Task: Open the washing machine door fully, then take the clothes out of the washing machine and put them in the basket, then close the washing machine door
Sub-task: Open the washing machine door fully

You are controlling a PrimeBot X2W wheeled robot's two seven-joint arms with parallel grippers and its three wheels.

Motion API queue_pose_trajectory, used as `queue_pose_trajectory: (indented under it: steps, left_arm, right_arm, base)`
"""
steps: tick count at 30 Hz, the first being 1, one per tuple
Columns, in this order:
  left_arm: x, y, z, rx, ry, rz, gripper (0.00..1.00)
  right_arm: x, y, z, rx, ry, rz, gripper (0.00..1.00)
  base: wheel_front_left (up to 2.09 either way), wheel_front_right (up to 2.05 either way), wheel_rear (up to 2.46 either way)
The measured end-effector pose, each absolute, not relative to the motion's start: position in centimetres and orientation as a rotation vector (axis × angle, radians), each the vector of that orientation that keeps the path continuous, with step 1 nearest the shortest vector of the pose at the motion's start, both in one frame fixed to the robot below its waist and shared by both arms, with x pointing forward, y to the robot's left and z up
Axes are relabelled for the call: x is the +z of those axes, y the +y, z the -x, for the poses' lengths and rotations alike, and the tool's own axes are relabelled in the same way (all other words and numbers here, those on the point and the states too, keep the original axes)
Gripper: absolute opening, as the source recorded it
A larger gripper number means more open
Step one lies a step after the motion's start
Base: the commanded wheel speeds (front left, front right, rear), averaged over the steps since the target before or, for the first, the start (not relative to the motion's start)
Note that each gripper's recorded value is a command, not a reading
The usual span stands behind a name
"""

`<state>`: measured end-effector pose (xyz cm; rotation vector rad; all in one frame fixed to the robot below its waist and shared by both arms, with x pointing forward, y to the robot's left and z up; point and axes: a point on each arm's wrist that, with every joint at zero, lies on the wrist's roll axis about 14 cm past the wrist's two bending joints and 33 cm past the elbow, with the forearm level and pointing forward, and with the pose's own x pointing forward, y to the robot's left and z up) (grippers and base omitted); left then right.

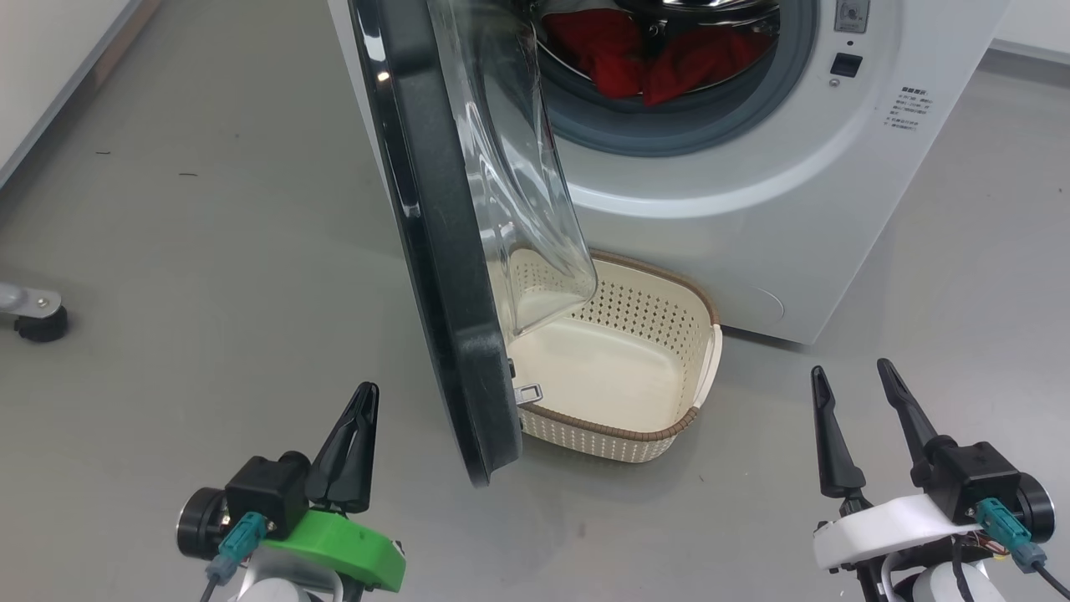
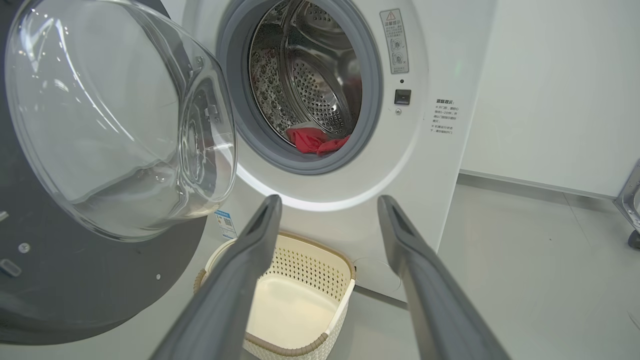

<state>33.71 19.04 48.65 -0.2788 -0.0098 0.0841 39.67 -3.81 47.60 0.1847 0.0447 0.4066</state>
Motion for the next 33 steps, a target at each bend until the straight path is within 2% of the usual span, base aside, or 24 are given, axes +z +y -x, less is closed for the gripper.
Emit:
queue_pose_trajectory:
  steps: [12, 24, 33]
  left_arm:
    - [50.3, 20.1, -33.8, 0.108, -0.066, 0.276, 0.0]
    - [62.0, 21.3, -34.5, 0.084, -0.427, 0.217, 0.0]
    - [67.7, 17.2, -33.4, -0.087, -0.599, 0.241, 0.0]
  right_arm:
    - [47.6, -4.0, -40.0, 0.392, 0.042, -0.194, 1.0]
    - [47.6, -3.8, -40.1, 0.404, 0.04, -0.195, 1.0]
    - [47.5, -3.6, -39.7, 0.417, 0.041, -0.184, 1.0]
  base:
    - [0.0, 0.0, 0.0]
    - [0.0, 0.0, 0.0]
    - [0.0, 0.0, 0.0]
